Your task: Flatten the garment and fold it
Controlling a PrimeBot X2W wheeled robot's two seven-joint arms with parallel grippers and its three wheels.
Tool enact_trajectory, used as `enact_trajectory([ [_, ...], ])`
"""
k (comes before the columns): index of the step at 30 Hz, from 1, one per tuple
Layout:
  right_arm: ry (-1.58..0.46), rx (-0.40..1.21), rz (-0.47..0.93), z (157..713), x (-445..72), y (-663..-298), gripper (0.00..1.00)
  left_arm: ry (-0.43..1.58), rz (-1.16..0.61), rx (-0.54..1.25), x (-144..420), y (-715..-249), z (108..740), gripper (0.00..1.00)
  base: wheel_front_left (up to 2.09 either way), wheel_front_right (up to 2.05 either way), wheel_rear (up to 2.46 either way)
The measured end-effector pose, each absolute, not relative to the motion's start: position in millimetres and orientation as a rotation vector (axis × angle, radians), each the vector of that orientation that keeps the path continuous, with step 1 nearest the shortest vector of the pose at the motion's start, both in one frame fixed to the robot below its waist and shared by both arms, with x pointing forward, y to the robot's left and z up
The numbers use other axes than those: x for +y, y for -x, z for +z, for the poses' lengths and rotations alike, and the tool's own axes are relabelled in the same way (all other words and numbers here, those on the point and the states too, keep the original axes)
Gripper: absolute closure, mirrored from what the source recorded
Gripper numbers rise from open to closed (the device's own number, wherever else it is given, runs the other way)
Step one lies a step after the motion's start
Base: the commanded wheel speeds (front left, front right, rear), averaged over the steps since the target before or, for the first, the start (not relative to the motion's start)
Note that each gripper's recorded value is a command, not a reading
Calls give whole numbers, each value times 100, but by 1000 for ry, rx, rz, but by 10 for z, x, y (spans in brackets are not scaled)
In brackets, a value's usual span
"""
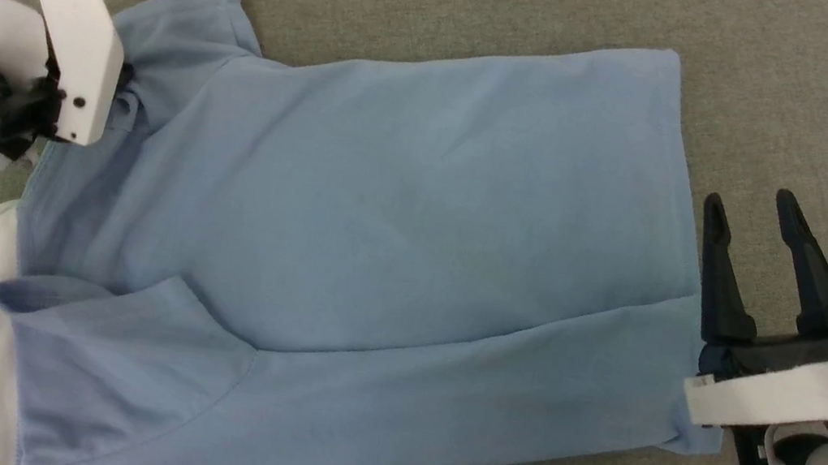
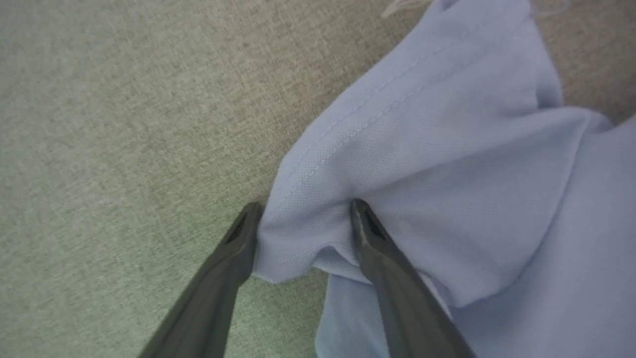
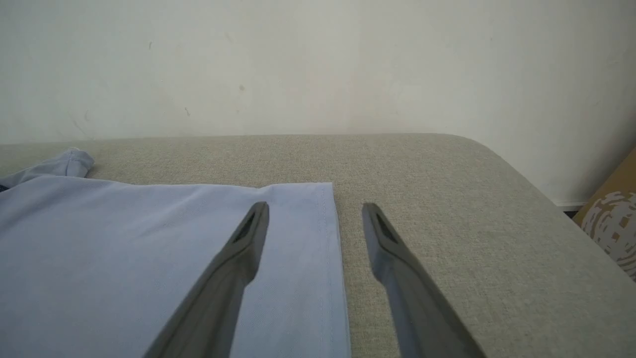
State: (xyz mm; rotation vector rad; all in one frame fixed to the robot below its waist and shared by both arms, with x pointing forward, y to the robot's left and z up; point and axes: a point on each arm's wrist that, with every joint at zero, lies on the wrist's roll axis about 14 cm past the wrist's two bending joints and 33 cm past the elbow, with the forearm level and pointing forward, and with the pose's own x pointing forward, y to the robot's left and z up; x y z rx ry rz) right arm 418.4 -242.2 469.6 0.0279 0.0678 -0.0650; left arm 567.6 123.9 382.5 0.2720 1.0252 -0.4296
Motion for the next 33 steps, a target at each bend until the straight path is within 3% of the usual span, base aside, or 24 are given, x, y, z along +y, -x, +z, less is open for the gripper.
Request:
enact_trajectory([
  [1,-21,70,-58,4701,-2417,-4212,0,-272,-436,1033,1227,-5665,3830,92,0,0,0],
  [2,-12,69,-48,4716,-2413,-4252,0,-272,-442,1042,1220,-5649,3835,100,0,0,0],
  [6,45,78,-12,4803,-2442,-4517,0,-269,-481,1001,1136,-5646,3905,100,0,0,0],
  [11,100,215,2,4743,-2536,-4969,0,-291,-508,947,1140,-5646,3925,100,0,0,0],
  [19,85,663,17,4157,-2509,-5359,0,-311,-532,889,1150,-5661,3962,100,0,0,0],
  [25,83,919,30,3792,-2421,-5383,0,-320,-548,843,1149,-5694,3983,100,0,0,0],
  [26,86,951,27,3760,-2422,-5386,4,-319,-552,833,1145,-5703,3993,100,0,0,0],
  [27,93,985,26,3737,-2420,-5391,55,-318,-553,822,1146,-5713,4002,100,0,0,0],
  [28,101,1020,27,3718,-2411,-5393,91,-321,-552,811,1150,-5722,4008,100,0,0,0],
  [29,111,1047,27,3710,-2401,-5398,100,-323,-552,798,1154,-5731,4014,100,0,0,0],
  [33,132,1054,34,3734,-2353,-5461,100,-355,-544,674,1158,-5891,4152,100,0,0,0],
])
